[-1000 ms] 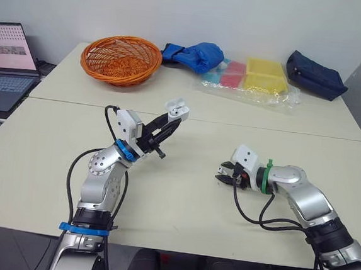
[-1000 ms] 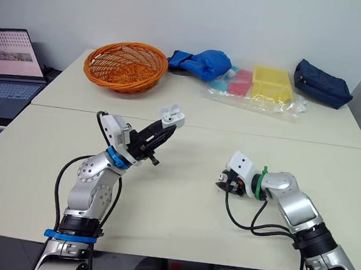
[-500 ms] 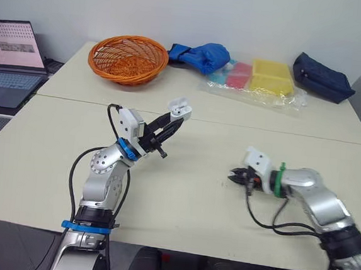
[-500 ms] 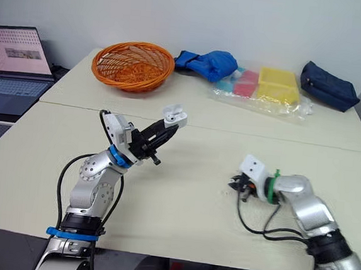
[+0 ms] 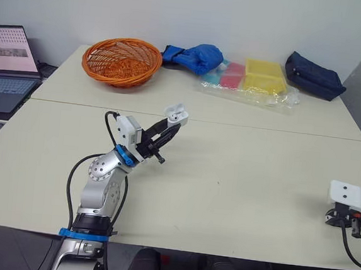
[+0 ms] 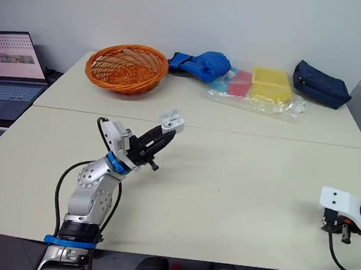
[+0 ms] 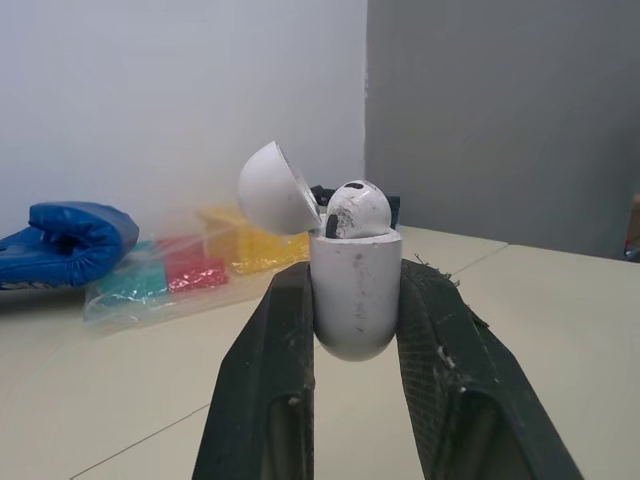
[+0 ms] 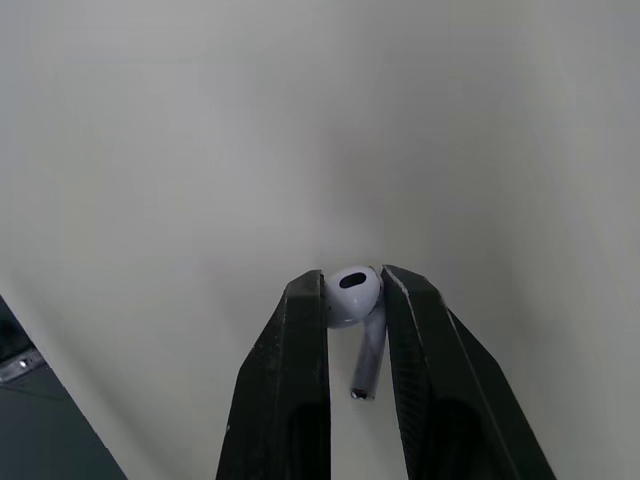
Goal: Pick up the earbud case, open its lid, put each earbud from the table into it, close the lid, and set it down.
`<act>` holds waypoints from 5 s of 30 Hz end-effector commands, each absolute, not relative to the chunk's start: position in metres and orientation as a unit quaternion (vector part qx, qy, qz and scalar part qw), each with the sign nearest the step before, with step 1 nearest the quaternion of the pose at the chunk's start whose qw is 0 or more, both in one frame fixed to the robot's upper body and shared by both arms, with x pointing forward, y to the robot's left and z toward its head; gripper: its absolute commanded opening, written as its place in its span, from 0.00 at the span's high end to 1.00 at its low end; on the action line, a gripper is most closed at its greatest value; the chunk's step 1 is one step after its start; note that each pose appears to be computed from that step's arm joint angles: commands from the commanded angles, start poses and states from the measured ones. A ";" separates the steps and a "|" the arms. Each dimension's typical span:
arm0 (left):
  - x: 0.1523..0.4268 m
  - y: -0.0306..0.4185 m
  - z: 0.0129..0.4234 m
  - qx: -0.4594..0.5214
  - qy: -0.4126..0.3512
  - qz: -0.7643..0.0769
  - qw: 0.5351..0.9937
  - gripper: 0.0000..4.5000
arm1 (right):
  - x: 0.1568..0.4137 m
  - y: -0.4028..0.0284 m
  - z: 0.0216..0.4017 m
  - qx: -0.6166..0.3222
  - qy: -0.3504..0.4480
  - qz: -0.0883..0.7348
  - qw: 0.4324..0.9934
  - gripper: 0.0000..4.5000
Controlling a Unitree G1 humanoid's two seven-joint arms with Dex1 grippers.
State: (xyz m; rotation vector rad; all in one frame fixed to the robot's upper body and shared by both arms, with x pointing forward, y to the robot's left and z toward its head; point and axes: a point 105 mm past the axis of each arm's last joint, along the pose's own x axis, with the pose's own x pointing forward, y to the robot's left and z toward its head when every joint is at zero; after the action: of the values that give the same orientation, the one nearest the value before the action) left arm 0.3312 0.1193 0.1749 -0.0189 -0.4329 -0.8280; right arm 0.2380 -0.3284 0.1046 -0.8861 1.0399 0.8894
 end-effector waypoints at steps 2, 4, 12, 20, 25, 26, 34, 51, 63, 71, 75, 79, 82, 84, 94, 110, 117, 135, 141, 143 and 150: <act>0.320 0.116 0.185 -0.006 -0.229 -0.399 0.888 0.83 | 0.237 -0.338 0.101 -0.411 0.480 0.402 0.663 0.91; 0.319 0.117 0.184 -0.007 -0.226 -0.396 0.890 0.83 | 0.235 -0.343 0.100 -0.416 0.488 0.402 0.654 0.91; 0.317 0.115 0.185 -0.012 -0.222 -0.391 0.893 0.83 | 0.233 -0.352 0.090 -0.406 0.505 0.398 0.649 0.91; 0.317 0.115 0.186 -0.012 -0.219 -0.393 0.893 0.83 | 0.247 -0.340 0.089 -0.390 0.468 0.394 0.688 0.91; 0.319 0.111 0.188 -0.015 -0.219 -0.398 0.891 0.83 | 0.239 -0.338 0.093 -0.369 0.481 0.396 0.690 0.54; 0.319 0.110 0.188 -0.017 -0.219 -0.400 0.890 0.83 | 0.236 -0.340 0.092 -0.372 0.484 0.396 0.685 0.48; 0.316 0.108 0.184 -0.025 -0.212 -0.404 0.890 0.83 | 0.229 -0.355 0.088 -0.375 0.505 0.378 0.679 0.48; 0.314 0.111 0.181 -0.024 -0.205 -0.405 0.891 0.83 | 0.222 -0.363 0.085 -0.326 0.537 0.346 0.697 0.48; 0.314 0.110 0.181 -0.025 -0.206 -0.406 0.890 0.83 | 0.216 -0.367 0.080 -0.286 0.556 0.314 0.714 0.48; 0.315 0.110 0.181 -0.024 -0.206 -0.407 0.890 0.83 | 0.220 -0.360 0.078 -0.292 0.546 0.324 0.716 0.77; 0.314 0.110 0.181 -0.024 -0.206 -0.407 0.890 0.83 | 0.218 -0.364 0.076 -0.292 0.549 0.321 0.715 0.92; 0.315 0.110 0.181 -0.022 -0.207 -0.409 0.889 0.83 | 0.232 -0.343 0.086 -0.291 0.502 0.356 0.733 0.92; 0.315 0.109 0.181 -0.021 -0.209 -0.411 0.887 0.83 | 0.256 -0.291 0.114 -0.265 0.411 0.425 0.761 0.92; 0.315 0.108 0.181 -0.021 -0.210 -0.414 0.886 0.83 | 0.274 -0.242 0.145 -0.240 0.319 0.475 0.784 0.92; 0.324 0.099 0.190 -0.021 -0.225 -0.423 0.877 0.83 | 0.313 -0.101 0.295 -0.087 -0.060 0.501 0.859 0.92; 0.331 0.086 0.203 -0.031 -0.247 -0.438 0.864 0.83 | 0.317 -0.042 0.302 -0.012 -0.140 0.494 0.858 0.92; 0.328 0.084 0.203 -0.029 -0.249 -0.445 0.860 0.83 | 0.322 -0.033 0.280 0.003 -0.118 0.479 0.870 0.92; 0.329 0.081 0.208 -0.034 -0.256 -0.450 0.855 0.83 | 0.335 -0.038 0.259 -0.020 -0.098 0.453 0.886 0.92; 0.327 0.079 0.208 -0.035 -0.259 -0.455 0.852 0.83 | 0.337 -0.039 0.257 -0.016 -0.093 0.449 0.889 0.92; 0.327 0.078 0.210 -0.037 -0.260 -0.454 0.851 0.83 | 0.337 -0.040 0.256 -0.017 -0.090 0.446 0.890 0.92; 0.327 0.077 0.211 -0.038 -0.261 -0.456 0.850 0.83 | 0.336 -0.042 0.254 -0.019 -0.088 0.444 0.891 0.70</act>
State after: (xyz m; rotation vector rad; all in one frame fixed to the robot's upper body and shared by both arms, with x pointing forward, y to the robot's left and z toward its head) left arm 0.3331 0.0837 0.1920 -0.0917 -0.4740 -0.9262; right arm 0.3383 -0.0380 0.2472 -0.0352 -0.1480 0.9360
